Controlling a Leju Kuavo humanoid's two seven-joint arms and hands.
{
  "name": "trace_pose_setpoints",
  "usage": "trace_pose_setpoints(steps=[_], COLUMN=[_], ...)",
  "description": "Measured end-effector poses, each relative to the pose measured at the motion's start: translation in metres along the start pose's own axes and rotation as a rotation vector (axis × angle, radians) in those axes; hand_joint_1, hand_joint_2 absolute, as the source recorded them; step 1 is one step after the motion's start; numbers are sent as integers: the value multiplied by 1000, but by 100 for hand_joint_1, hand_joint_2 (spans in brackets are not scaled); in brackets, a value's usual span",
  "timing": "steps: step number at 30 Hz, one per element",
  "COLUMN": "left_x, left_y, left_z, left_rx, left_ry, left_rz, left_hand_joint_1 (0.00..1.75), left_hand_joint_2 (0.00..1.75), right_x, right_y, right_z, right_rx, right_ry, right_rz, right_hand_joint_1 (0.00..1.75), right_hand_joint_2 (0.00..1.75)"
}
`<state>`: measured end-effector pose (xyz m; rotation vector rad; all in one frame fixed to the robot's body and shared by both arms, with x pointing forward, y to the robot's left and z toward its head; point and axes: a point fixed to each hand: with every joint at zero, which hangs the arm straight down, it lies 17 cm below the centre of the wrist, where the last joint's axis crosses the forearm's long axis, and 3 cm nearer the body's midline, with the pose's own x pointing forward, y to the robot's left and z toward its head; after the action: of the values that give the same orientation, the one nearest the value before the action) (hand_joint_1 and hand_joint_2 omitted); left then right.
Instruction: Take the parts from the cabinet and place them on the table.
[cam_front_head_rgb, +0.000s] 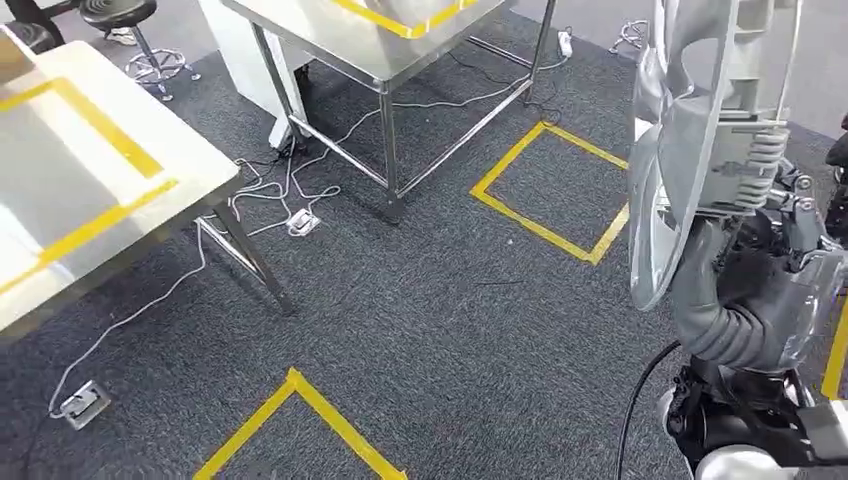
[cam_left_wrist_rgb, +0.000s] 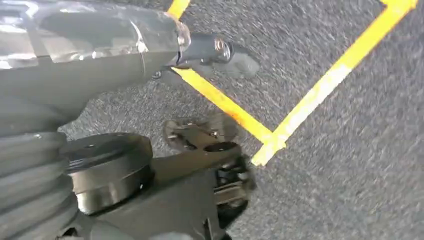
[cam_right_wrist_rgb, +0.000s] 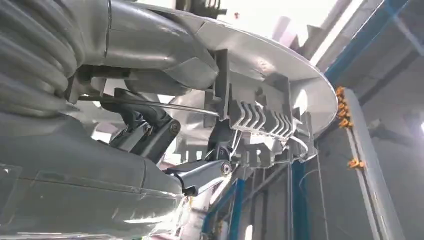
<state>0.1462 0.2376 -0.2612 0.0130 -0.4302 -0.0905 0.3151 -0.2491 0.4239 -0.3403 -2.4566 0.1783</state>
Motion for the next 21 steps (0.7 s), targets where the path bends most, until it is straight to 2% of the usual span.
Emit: trace_pose_setpoints(steps=[21], left_x=[0], left_y=[-3], left_z=[0], left_rx=[-6], left_ry=[0], left_rz=[-7], left_hand_joint_1=[0], left_hand_joint_2=[175], right_x=[-1], right_y=[2], right_z=[2], right_rx=[2], right_ry=[8], right_rz=[-7], right_hand_joint_1=[175], right_hand_joint_2=[175])
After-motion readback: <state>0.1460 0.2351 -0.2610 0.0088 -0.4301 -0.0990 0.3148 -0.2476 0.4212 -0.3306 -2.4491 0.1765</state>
